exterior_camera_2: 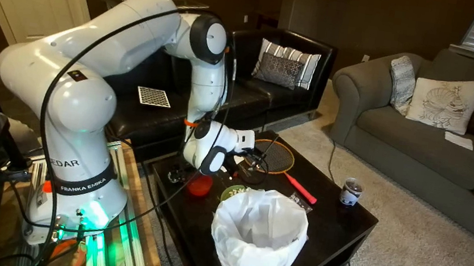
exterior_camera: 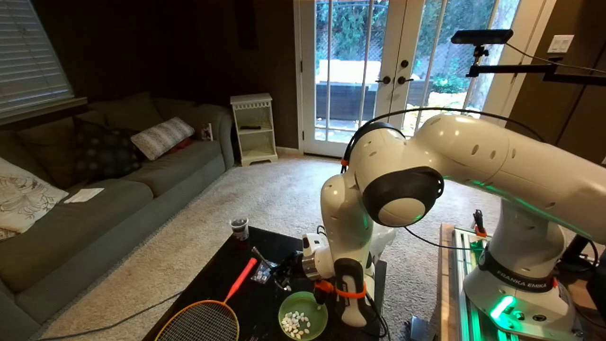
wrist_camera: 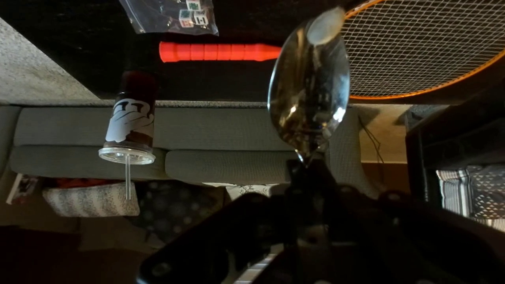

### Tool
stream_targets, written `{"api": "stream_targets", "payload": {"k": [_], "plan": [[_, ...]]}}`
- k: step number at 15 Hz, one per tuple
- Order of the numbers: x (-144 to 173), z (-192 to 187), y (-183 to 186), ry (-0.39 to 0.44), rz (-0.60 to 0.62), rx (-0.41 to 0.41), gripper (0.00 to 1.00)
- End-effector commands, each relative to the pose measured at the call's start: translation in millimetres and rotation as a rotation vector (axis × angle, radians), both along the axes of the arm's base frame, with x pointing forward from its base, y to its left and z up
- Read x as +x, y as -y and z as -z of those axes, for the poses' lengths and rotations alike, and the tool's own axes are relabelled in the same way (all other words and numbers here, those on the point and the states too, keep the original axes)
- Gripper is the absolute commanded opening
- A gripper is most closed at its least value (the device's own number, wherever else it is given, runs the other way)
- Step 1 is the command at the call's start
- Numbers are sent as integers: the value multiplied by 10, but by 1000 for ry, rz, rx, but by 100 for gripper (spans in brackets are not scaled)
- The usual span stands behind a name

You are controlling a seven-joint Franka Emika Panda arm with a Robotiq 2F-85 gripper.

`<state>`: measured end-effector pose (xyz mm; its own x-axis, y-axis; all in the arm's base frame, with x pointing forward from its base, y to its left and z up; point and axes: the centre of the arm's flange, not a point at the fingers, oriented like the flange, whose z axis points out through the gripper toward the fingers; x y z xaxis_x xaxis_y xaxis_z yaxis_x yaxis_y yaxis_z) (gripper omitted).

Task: Pick up some grains from the green bowl, place them on the spoon, empty the spoon into the green bowl then place the spoon to the right of the green bowl

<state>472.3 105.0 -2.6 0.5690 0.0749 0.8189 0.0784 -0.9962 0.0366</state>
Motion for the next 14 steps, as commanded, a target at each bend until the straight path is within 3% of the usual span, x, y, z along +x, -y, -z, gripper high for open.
{"api": "stream_targets", "payload": {"k": [1, 2, 3, 4, 5, 6, 7, 14], "plan": [[-265, -42, 67, 21, -6, 72, 2], [-274, -33, 76, -9, 37, 35, 2], [-282, -40, 62, 10, 9, 82, 2], [-309, -25, 84, -20, 45, 39, 2], [-315, -37, 70, 4, 16, 95, 2], [-349, -20, 108, -39, 68, 26, 2], [-350, -27, 93, -21, 40, 73, 2], [-491, 19, 173, -79, 75, 22, 2]]}}
